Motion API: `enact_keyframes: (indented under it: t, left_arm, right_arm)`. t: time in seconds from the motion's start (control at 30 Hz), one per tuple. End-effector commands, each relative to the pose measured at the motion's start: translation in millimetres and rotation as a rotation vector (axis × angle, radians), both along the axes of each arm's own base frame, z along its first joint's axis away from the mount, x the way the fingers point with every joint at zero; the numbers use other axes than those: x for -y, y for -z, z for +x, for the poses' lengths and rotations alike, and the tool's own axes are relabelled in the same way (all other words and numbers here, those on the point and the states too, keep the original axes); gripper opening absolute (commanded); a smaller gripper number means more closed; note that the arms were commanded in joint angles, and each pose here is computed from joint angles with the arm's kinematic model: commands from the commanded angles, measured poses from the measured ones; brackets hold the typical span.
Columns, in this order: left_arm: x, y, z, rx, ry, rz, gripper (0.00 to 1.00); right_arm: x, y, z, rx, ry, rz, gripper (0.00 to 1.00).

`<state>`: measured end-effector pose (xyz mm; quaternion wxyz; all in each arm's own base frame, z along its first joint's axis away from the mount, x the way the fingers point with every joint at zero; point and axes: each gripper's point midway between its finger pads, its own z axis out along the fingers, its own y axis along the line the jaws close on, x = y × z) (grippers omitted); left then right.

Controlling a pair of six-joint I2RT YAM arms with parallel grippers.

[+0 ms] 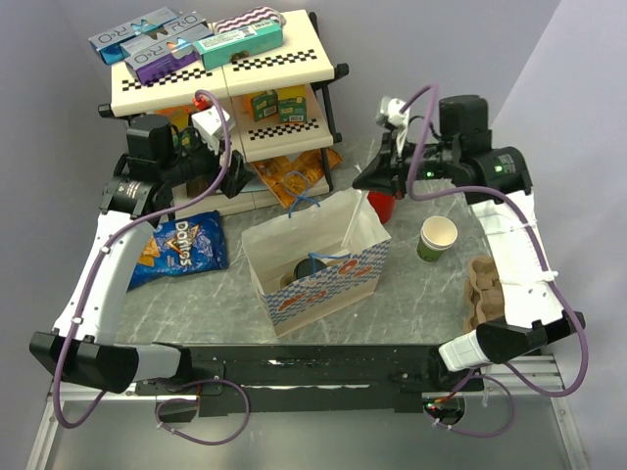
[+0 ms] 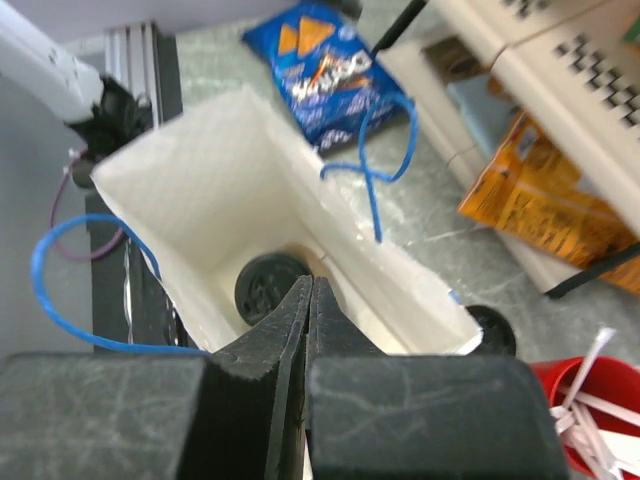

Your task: Pack the takeout coffee

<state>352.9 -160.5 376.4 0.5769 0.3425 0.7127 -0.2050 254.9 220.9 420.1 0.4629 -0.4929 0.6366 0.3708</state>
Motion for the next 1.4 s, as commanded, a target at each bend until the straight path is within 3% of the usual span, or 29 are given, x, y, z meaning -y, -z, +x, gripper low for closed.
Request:
enact_keyframes:
  t: [0.0, 0.27, 0.3, 0.37, 0.43, 0.7, 1.0, 1.1, 1.17, 1.2, 1.37]
  left_arm:
    - [0.1, -16.2, -7.6, 0.056, 0.011, -0.023, 0.99]
    - [1.3, -13.6, -8.2, 0.049, 0.018, -0.027, 0.99]
    - [1.9, -13.1, -7.9, 0.048, 0.02, -0.029, 0.99]
    - [3.0, -12.4, -7.7, 0.043, 0.025, -0.034, 0.99]
    - [5.0, -12.9, -5.7, 0.04, 0.032, -0.036, 1.0]
    - [7.1, -20.8, 1.8, 0.043, 0.036, -0.042, 0.99]
    - [6.8, -26.6, 7.3, 0.057, 0.03, -0.036, 0.99]
    - [6.4, -30.6, 9.8, 0.067, 0.027, -0.032, 0.99]
    - [6.8, -32.9, 11.1, 0.07, 0.027, -0.034, 0.99]
    - [7.1, -33.8, 11.6, 0.07, 0.028, -0.035, 0.99]
    - [5.6, -34.4, 13.9, 0.07, 0.014, -0.033, 0.99]
  right_arm:
    - [-2.6, 7.3, -7.5, 0.074, -0.028, -0.047, 0.0]
    - [-6.2, 10.1, -5.4, 0.077, -0.021, -0.053, 0.18]
    - [-6.2, 8.8, -7.5, 0.08, -0.031, -0.052, 0.22]
    - [-7.1, 12.1, -12.1, 0.082, -0.053, -0.062, 0.43]
    - [-8.1, 12.9, -12.3, 0.094, -0.052, -0.068, 0.54]
    - [-6.8, -1.2, -9.6, 0.129, -0.011, -0.045, 0.66]
    - [-4.0, -11.4, -5.0, 0.161, 0.029, -0.036, 0.71]
    - [-1.3, -24.2, 1.1, 0.181, 0.078, -0.022, 0.78]
    - [2.3, -38.1, 7.9, 0.211, 0.137, -0.003, 0.89]
    - [2.8, -41.9, 9.6, 0.207, 0.16, 0.009, 1.0]
    - [7.2, -49.0, 20.1, 0.194, 0.232, 0.015, 1.0]
